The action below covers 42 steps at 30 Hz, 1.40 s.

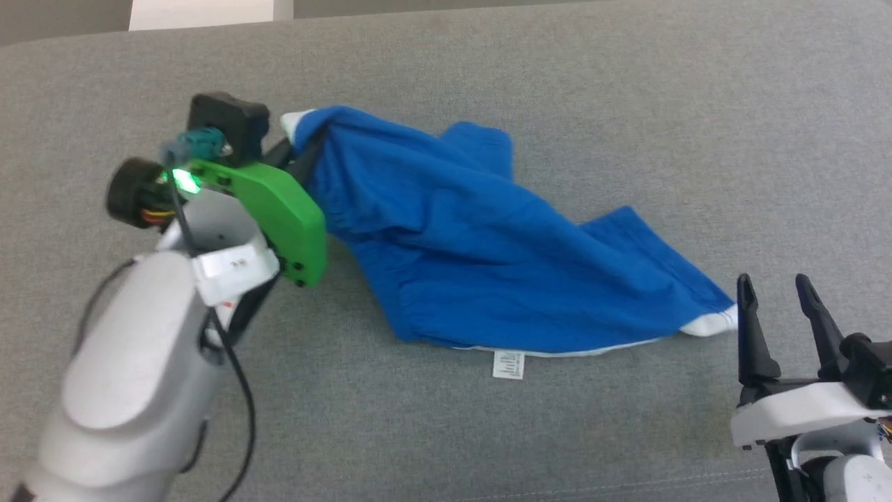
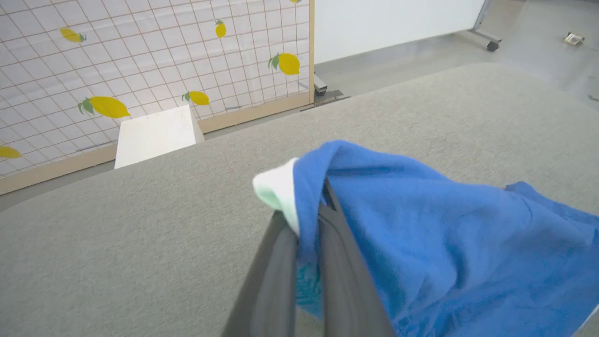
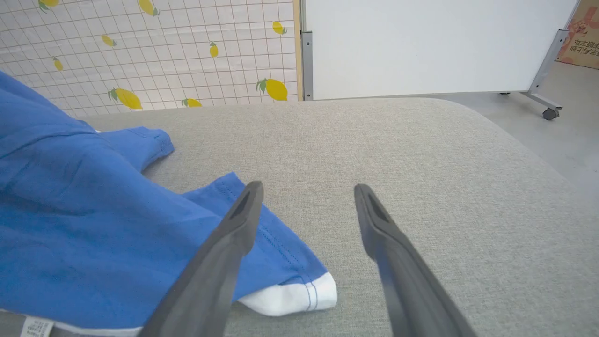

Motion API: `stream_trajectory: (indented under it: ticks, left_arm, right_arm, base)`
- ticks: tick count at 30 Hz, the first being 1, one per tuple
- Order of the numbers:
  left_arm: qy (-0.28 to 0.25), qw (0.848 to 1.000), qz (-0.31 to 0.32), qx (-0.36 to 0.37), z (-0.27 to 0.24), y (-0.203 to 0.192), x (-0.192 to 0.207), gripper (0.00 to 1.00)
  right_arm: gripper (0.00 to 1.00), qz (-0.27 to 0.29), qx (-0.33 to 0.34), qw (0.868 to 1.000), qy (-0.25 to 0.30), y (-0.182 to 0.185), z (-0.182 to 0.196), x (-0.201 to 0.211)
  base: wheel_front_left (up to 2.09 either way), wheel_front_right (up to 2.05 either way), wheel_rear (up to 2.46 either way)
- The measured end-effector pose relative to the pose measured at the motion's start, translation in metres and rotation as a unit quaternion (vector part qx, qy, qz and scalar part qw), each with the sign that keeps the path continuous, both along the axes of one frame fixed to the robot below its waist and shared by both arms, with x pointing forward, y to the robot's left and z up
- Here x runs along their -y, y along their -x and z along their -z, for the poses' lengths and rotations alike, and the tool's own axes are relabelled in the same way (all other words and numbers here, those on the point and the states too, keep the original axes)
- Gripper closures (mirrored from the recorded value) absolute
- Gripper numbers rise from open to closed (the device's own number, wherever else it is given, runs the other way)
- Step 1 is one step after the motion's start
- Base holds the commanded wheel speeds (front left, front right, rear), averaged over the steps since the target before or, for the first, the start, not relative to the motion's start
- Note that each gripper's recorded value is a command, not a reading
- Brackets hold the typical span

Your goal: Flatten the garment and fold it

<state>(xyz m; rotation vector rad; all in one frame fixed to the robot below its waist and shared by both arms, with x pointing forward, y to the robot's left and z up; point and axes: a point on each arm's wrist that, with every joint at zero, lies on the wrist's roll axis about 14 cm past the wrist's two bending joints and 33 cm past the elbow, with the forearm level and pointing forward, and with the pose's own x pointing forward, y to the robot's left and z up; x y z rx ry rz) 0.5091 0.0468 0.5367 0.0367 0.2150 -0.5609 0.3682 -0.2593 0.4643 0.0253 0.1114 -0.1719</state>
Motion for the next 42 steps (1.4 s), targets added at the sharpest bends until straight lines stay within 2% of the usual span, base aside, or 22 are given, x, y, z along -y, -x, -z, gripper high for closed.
stream_trajectory:
  ticks: [4,9,16,21,22,23,26,31,35,39,42]
  left_arm:
    - [-0.047,0.999,0.007,-0.024,0.010,-0.009,-0.013,1.00]
    - [-0.114,0.991,0.027,-0.059,0.030,-0.037,-0.020,1.00]
    - [-0.151,0.984,0.038,-0.090,0.061,-0.081,-0.010,1.00]
    - [-0.165,0.978,0.042,-0.118,0.094,-0.099,-0.003,1.00]
    - [-0.167,0.977,0.042,-0.126,0.103,-0.101,-0.002,0.80]
    - [-0.172,0.975,0.041,-0.137,0.113,-0.101,-0.003,0.00]
    - [-0.187,0.968,0.043,-0.159,0.138,-0.097,-0.005,0.00]
    - [-0.168,0.975,0.044,-0.141,0.135,-0.095,0.000,0.00]
    - [-0.134,0.985,0.037,-0.103,0.111,-0.095,0.002,0.00]
    - [-0.080,0.996,0.002,-0.048,0.067,-0.099,-0.007,0.00]
    - [-0.053,0.998,-0.028,0.002,0.031,-0.098,-0.021,0.00]
  right_arm:
    - [0.00,-0.009,0.008,1.000,-0.009,-0.009,0.000,-0.007]
    - [0.00,0.001,-0.001,1.000,-0.014,-0.010,0.011,-0.002]
    - [0.00,0.020,-0.020,0.999,-0.018,-0.006,0.029,0.008]
    - [0.00,0.032,-0.033,0.999,-0.017,-0.004,0.039,0.015]
    - [0.00,0.035,-0.036,0.999,-0.017,-0.003,0.041,0.017]
    - [0.00,0.036,-0.038,0.999,-0.017,-0.003,0.042,0.017]
    - [0.00,0.035,-0.045,0.998,-0.018,-0.002,0.047,0.017]
    - [0.00,0.031,-0.035,0.999,-0.015,-0.005,0.041,0.016]
    - [0.00,0.024,-0.024,0.999,-0.007,-0.008,0.032,0.014]
    - [0.00,0.012,-0.010,1.000,0.001,-0.015,0.018,0.009]
    - [0.00,-0.003,0.003,1.000,0.005,-0.020,0.007,0.001]
  base:
    - [0.00,0.00,0.00]
    - [0.00,0.00,0.00]
    - [0.00,0.00,0.00]
    - [0.00,0.00,0.00]
    - [0.00,0.00,0.00]
    - [0.00,0.00,0.00]
    - [0.00,0.00,0.00]
    - [0.00,0.00,0.00]
    - [0.00,0.00,0.00]
    - [0.00,0.00,0.00]
    - [0.00,0.00,0.00]
